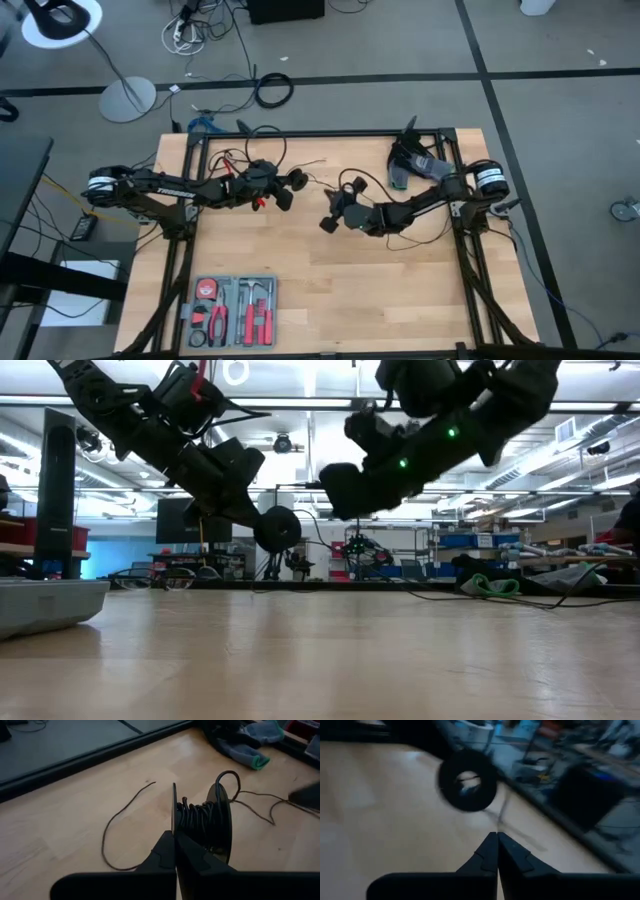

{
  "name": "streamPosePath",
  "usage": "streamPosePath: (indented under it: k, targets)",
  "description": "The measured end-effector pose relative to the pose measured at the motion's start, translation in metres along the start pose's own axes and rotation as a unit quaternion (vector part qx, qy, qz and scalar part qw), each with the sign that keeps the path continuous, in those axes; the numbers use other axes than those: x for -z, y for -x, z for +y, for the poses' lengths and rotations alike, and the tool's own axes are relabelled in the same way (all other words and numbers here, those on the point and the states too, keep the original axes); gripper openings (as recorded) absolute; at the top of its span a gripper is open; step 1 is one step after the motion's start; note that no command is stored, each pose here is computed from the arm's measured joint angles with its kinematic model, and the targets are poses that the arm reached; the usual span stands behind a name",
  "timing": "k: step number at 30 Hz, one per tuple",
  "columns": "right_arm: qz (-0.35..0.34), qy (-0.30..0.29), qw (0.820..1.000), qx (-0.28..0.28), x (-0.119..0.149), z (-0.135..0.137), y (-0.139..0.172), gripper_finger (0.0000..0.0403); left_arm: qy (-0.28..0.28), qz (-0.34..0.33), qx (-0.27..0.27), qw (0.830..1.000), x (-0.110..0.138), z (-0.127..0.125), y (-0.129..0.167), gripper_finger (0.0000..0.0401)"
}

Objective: Coil cords
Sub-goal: Coil the black wire onto the black spool

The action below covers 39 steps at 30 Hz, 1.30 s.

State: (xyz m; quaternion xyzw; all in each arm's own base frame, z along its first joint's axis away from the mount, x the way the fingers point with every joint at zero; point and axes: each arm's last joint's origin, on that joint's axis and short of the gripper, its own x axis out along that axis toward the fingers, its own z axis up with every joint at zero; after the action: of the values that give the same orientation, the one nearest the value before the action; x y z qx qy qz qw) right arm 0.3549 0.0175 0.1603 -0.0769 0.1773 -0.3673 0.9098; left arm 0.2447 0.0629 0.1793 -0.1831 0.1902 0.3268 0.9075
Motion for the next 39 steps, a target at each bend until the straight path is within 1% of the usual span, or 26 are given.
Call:
streamPosePath:
  k: [2,4,5,7,10,12,15,18,23,25,27,28,29,32,34,35,37,39]
  targets:
    - [-0.003,-0.001,1.0,0.007,-0.004,-0.003,0.0,0.0007,0.001,0.002,0.003,1.0,0.0,0.0,0.0,0.0]
    - [-0.009,-0.017,1.0,-0.007,-0.007,-0.007,-0.006,0.0011,0.004,-0.003,0.015,1.0,-0.001,-0.001,0.0,0.0]
    - [-0.008,-0.021,1.0,-0.021,-0.007,-0.009,-0.008,0.0014,0.006,-0.005,0.021,1.0,-0.002,-0.002,0.0,0.0]
    - [0.004,-0.028,0.998,-0.058,-0.005,-0.011,-0.013,0.0017,0.011,-0.008,0.051,0.999,-0.004,-0.005,0.0,0.0]
    - [0.049,-0.034,0.991,-0.12,0.002,-0.012,-0.015,0.0021,0.017,0.006,0.094,0.995,-0.004,-0.007,0.001,0.0]
    - [0.07,-0.041,0.987,-0.142,0.004,-0.013,-0.012,0.0022,0.02,0.019,0.104,0.994,-0.003,-0.008,0.001,0.0]
    - [0.092,-0.038,0.984,-0.148,0.003,-0.015,-0.004,0.0021,0.024,0.033,0.097,0.995,0.001,-0.006,0.001,0.0]
    - [0.093,-0.035,0.983,-0.155,-0.005,-0.018,0.008,0.0016,0.031,0.036,0.096,0.994,0.003,-0.004,0.0,0.0]
    - [0.093,-0.008,0.978,-0.189,-0.022,-0.029,0.034,0.0008,0.045,0.034,0.154,0.987,-0.003,-0.004,-0.003,0.0]
    - [0.086,-0.013,0.977,-0.197,-0.024,-0.04,0.045,0.0005,0.046,0.042,0.185,0.981,-0.004,-0.003,-0.004,0.0]
    - [0.075,-0.025,0.977,-0.198,-0.02,-0.051,0.053,0.0002,0.04,0.036,0.221,0.974,-0.006,-0.006,-0.006,0.0]
    - [0.068,-0.032,0.977,-0.198,-0.016,-0.056,0.057,0.0002,0.038,0.038,0.23,0.972,-0.006,-0.006,-0.006,0.0]
    - [0.058,-0.044,0.978,-0.196,-0.012,-0.061,0.058,0.0002,0.036,0.041,0.234,0.971,-0.005,-0.006,-0.006,0.0]
    - [0.019,-0.11,0.976,-0.188,0.001,-0.07,0.056,0.0006,0.022,0.037,0.238,0.97,-0.006,-0.007,-0.006,0.0]
    - [-0.005,-0.157,0.97,-0.186,0.009,-0.071,0.051,0.0011,0.021,0.034,0.237,0.971,-0.007,-0.005,-0.005,0.0]
    - [-0.013,-0.171,0.967,-0.187,0.014,-0.069,0.049,0.0013,0.022,0.032,0.236,0.971,-0.009,-0.005,-0.004,0.0]
    - [-0.028,-0.183,0.963,-0.194,0.019,-0.064,0.042,0.0018,0.02,0.021,0.235,0.972,-0.014,-0.003,-0.003,0.0]
    - [-0.045,-0.177,0.962,-0.201,0.019,-0.055,0.033,0.0022,0.017,0.02,0.231,0.973,-0.017,-0.002,-0.002,0.0]
